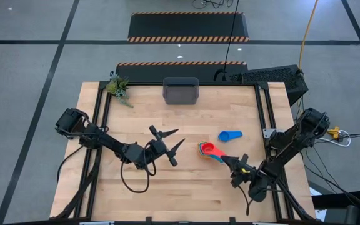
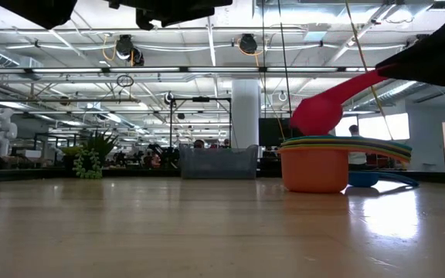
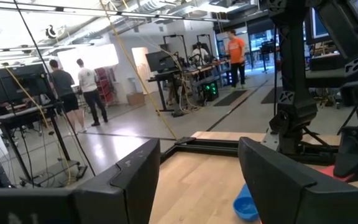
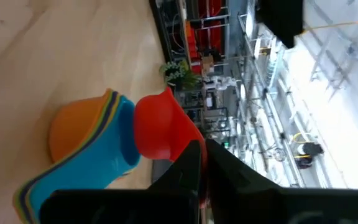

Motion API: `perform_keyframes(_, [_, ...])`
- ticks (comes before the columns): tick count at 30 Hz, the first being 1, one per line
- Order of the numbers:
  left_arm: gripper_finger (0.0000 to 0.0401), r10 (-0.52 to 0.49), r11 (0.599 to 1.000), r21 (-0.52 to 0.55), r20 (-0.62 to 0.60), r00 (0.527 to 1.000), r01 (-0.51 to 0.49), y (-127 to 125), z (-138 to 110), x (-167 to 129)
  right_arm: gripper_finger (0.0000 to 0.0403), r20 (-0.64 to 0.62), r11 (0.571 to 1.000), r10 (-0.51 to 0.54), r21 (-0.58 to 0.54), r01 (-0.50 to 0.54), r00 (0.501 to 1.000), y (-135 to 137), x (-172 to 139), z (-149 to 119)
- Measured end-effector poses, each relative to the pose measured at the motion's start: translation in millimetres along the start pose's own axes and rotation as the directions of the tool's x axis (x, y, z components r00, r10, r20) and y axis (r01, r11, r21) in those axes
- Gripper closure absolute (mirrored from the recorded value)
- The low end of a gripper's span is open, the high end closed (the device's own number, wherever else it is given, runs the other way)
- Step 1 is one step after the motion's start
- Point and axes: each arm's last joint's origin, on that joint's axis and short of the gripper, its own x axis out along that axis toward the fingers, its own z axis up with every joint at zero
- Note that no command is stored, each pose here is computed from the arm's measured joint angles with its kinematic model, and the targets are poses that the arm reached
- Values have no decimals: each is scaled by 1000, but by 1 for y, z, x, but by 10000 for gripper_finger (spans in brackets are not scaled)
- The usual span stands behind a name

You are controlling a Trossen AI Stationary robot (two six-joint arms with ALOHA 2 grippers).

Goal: Nest measuring cups in basket
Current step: Stack the red measuring cup on top of the light blue measuring cup

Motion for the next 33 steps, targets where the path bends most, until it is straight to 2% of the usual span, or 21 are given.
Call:
perform_keyframes(17, [181,1,1000,-4,0,1000,-1,0,0,0,403,-34,997,13,78,-11,999,-1,13,-2])
perform_keyframes(33, [180,0,1000,3,-8,1000,0,0,-1,1,396,-31,999,30,34,-29,999,-1,16,-2])
